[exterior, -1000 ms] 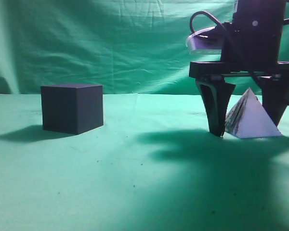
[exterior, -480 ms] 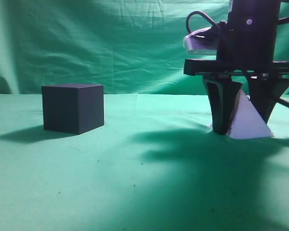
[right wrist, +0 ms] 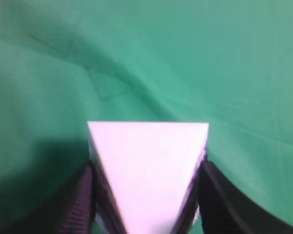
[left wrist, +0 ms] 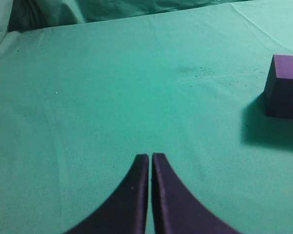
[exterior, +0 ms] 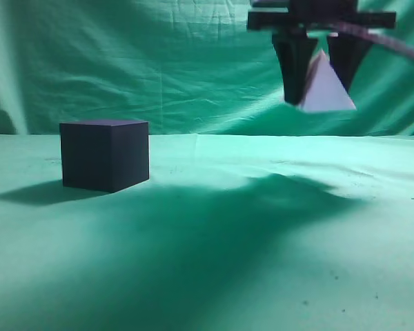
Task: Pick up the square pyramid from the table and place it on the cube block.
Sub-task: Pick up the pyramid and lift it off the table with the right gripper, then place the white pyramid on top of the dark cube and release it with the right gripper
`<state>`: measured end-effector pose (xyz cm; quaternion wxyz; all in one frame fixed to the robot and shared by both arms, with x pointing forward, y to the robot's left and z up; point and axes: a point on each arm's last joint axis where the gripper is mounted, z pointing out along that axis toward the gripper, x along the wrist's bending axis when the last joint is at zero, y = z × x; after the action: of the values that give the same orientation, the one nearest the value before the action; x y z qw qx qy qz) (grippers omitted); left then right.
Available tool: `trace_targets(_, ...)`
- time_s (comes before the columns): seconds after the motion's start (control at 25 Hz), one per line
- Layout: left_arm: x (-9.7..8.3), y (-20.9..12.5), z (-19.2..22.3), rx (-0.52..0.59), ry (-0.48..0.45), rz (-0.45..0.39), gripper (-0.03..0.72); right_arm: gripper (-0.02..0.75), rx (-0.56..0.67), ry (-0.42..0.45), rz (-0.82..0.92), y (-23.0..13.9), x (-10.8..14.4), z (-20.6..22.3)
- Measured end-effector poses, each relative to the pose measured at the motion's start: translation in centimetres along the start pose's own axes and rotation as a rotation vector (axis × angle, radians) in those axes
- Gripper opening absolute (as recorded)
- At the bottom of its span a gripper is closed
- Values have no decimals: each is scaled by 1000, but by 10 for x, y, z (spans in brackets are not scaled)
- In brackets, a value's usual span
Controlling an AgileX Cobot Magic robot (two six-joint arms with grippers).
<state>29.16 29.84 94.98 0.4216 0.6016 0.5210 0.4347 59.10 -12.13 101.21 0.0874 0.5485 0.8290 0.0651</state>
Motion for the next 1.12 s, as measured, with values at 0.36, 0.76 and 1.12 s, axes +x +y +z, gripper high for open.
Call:
trace_targets(0.36,0,0,0,0,0,0,0,409,-194,77,-228,28,60,-89)
trace_targets(0.76,0,0,0,0,0,0,0,377,-148,140,-496,8,162,-72)
trace_targets(1.12,0,0,0,0,0,0,0,377,-80,129,-526,11,181,-28)
